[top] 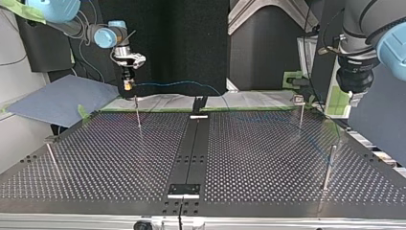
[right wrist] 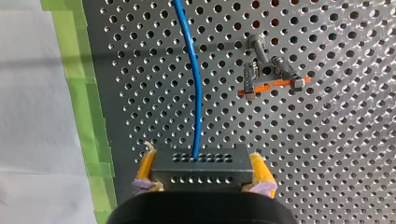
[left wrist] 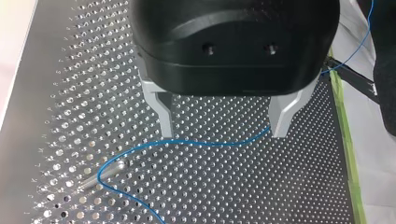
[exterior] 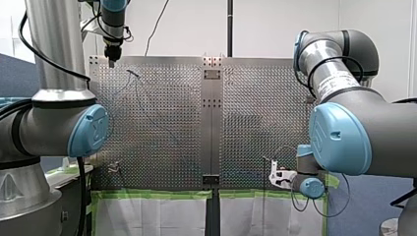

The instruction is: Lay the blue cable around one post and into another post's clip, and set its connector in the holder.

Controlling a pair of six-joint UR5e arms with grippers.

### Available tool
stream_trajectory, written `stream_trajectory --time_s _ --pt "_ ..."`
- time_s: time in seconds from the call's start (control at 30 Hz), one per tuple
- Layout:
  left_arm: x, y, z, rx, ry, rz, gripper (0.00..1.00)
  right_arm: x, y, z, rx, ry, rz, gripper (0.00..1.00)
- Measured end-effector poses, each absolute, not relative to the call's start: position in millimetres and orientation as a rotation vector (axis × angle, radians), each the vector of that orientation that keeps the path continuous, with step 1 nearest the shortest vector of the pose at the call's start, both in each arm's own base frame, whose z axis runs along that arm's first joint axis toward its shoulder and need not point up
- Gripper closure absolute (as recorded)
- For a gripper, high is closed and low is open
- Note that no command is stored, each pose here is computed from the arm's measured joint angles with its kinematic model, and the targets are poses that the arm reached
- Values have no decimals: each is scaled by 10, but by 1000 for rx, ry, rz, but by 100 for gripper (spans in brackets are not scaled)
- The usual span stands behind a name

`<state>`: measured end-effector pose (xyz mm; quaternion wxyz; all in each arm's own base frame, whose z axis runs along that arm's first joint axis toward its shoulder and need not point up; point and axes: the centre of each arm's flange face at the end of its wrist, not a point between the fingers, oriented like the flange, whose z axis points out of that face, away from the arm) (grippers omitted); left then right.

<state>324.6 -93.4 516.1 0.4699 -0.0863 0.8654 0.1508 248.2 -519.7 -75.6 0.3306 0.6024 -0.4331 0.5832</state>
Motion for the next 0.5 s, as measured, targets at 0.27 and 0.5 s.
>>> stream_trajectory --time_s 0.27,0.5 --pt "3258 -935 5177 -199 2104 372 0 2481 -5196 -760 1575 -1132 1525 100" --pt "3271 -938 5182 -180 2097 377 0 2481 -5198 -760 1574 -1132 1526 100"
